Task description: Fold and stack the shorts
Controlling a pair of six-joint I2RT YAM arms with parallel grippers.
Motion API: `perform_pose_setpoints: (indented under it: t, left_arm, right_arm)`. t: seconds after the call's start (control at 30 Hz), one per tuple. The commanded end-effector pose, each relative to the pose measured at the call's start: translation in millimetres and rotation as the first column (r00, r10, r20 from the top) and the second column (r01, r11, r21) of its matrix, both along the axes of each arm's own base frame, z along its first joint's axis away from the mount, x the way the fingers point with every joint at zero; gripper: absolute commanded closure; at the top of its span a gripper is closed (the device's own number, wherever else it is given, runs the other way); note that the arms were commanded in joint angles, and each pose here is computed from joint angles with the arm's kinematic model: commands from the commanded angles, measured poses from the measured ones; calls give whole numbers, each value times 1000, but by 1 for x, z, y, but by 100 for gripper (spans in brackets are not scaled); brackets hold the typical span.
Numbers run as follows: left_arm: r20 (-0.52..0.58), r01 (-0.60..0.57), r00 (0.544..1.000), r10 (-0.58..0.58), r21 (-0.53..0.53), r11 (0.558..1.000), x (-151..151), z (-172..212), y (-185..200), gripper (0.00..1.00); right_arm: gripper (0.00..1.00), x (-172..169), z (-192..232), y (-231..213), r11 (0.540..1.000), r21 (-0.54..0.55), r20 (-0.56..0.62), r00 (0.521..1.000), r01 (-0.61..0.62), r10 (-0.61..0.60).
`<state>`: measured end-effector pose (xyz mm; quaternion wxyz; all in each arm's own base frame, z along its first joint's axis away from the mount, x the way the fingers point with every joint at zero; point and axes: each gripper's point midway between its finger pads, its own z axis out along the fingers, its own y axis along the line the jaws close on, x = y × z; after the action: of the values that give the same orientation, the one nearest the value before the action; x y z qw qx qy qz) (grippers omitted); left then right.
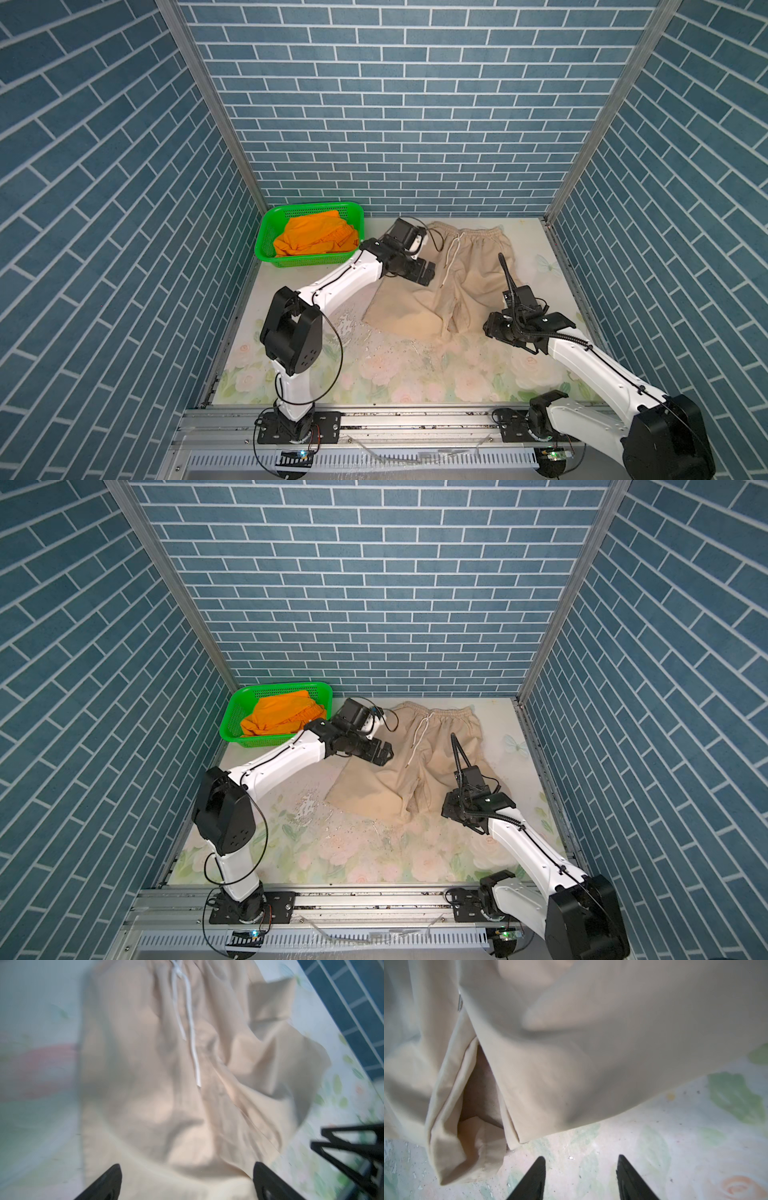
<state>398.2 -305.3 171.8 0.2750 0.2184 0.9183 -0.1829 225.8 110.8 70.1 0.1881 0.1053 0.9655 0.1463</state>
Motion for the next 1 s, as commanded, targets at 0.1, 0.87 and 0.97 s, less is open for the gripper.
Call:
perform_pose_setpoints:
  t: [0.1,0.87,0.97]
  left_arm:
    - [-66,-106,991,116,140,984,20,-59,39,0]
    - [-316,-75,943,108,115,991,-115,-150,79,38]
    - [-311,-84,943,118,121,989,-118,-148,83,38]
  right_arm:
    - [39,7,-7,28,989,132,36,997,62,-67]
    - [100,48,-7,37,981,-129,-13,989,-145,144]
    - [100,38,9,46,967,-113,-40,973,-228,225]
